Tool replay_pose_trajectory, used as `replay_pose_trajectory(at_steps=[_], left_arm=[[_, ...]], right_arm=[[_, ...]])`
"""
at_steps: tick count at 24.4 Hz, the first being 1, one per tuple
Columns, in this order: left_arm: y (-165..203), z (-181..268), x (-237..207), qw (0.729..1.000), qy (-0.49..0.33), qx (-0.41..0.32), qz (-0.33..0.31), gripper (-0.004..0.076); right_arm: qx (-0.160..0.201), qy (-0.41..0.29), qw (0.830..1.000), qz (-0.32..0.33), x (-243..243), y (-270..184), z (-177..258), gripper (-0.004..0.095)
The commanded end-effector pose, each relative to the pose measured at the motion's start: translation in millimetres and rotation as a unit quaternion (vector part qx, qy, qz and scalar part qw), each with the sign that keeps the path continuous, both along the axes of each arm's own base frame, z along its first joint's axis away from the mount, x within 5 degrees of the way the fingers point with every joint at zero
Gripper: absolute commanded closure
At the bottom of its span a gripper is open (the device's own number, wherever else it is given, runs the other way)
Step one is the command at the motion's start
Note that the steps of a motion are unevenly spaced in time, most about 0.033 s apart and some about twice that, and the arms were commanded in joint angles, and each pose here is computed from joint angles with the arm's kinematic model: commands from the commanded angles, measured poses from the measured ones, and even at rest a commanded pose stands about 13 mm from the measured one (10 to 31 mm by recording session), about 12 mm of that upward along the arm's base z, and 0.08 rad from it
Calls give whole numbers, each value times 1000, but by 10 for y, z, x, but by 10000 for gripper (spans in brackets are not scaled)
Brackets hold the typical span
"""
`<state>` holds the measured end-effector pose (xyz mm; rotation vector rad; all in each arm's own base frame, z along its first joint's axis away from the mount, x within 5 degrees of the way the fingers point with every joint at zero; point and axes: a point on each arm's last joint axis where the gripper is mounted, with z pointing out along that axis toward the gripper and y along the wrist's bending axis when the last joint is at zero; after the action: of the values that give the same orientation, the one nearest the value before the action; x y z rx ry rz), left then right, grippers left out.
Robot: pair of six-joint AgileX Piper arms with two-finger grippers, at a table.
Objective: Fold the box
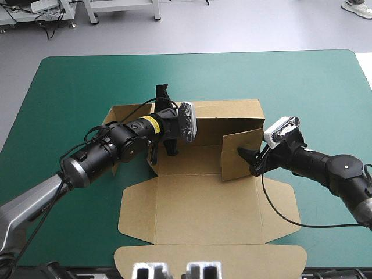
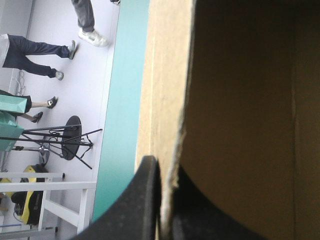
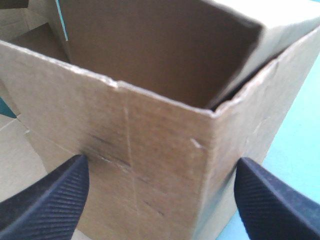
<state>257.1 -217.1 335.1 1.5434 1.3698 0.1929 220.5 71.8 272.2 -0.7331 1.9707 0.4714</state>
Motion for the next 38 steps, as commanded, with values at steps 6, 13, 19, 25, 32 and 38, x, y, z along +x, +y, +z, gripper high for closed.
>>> replay_pose_trajectory(at_steps=[6, 13, 19, 25, 32, 38], left_arm=[[-47, 51, -98, 999, 41, -27, 5, 734], [-43, 138, -168, 999, 32, -38, -3, 734], [6, 186, -223, 999, 38, -33, -3, 732], [40, 183, -299, 998, 63, -16, -6, 531], [149, 493, -469, 995, 40, -93, -8, 114], [170, 668, -775, 992, 41, -107, -46, 116]], right_arm=[[29, -17, 998, -52, 89, -49, 132, 279], [14, -30, 998, -45, 59, 151, 133, 455], [7, -35, 998, -52, 46, 223, 131, 764], [11, -31, 999, -43, 34, 239, 130, 927], [16, -35, 998, -58, 60, 225, 170, 927], [13, -46, 994, -101, 112, 163, 198, 927]])
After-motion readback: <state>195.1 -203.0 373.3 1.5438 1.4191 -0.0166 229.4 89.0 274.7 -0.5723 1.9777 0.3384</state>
